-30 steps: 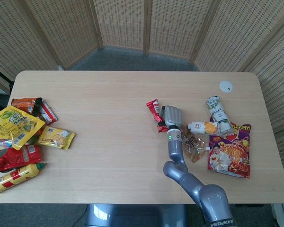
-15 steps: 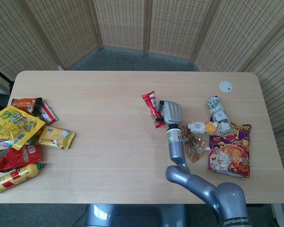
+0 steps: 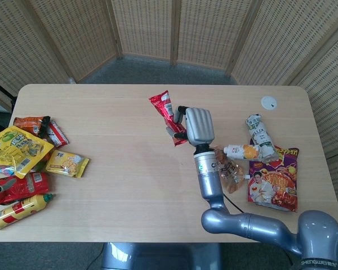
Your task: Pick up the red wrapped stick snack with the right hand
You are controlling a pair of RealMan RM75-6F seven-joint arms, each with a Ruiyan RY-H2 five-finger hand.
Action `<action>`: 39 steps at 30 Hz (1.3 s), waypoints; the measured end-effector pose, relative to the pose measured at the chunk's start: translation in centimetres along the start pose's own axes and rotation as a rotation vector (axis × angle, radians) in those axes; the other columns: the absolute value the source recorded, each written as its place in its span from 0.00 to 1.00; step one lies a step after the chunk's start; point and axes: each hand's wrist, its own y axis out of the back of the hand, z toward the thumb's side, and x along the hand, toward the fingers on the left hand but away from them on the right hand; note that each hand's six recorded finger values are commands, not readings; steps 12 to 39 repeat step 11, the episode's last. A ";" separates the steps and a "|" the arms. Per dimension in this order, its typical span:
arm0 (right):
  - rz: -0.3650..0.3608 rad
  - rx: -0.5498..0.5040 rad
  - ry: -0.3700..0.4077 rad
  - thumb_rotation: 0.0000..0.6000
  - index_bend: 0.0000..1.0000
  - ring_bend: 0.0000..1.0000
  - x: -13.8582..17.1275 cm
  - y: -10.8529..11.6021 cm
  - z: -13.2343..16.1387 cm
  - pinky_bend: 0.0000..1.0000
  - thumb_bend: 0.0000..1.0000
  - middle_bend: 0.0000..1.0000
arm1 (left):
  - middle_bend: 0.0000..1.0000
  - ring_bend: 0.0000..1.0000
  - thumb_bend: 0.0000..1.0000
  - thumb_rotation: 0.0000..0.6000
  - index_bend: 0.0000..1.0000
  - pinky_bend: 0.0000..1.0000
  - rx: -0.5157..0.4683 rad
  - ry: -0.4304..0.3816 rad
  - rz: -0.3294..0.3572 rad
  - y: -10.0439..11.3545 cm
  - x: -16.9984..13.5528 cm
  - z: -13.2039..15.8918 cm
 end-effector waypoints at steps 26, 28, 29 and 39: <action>-0.035 0.019 -0.006 1.00 0.64 0.68 -0.4 3.0 1.4 0.92 0.23 0.65 | 0.00 0.00 0.04 1.00 0.10 0.00 0.007 -0.003 -0.004 -0.2 0.0 0.2; -0.035 0.019 -0.006 1.00 0.64 0.68 -0.4 3.0 1.4 0.92 0.23 0.65 | 0.00 0.00 0.04 1.00 0.10 0.00 0.007 -0.003 -0.004 -0.2 0.0 0.2; -0.035 0.019 -0.006 1.00 0.64 0.68 -0.4 3.0 1.4 0.92 0.23 0.65 | 0.00 0.00 0.04 1.00 0.10 0.00 0.007 -0.003 -0.004 -0.2 0.0 0.2; -0.035 0.019 -0.006 1.00 0.64 0.68 -0.4 3.0 1.4 0.92 0.23 0.65 | 0.00 0.00 0.04 1.00 0.10 0.00 0.007 -0.003 -0.004 -0.2 0.0 0.2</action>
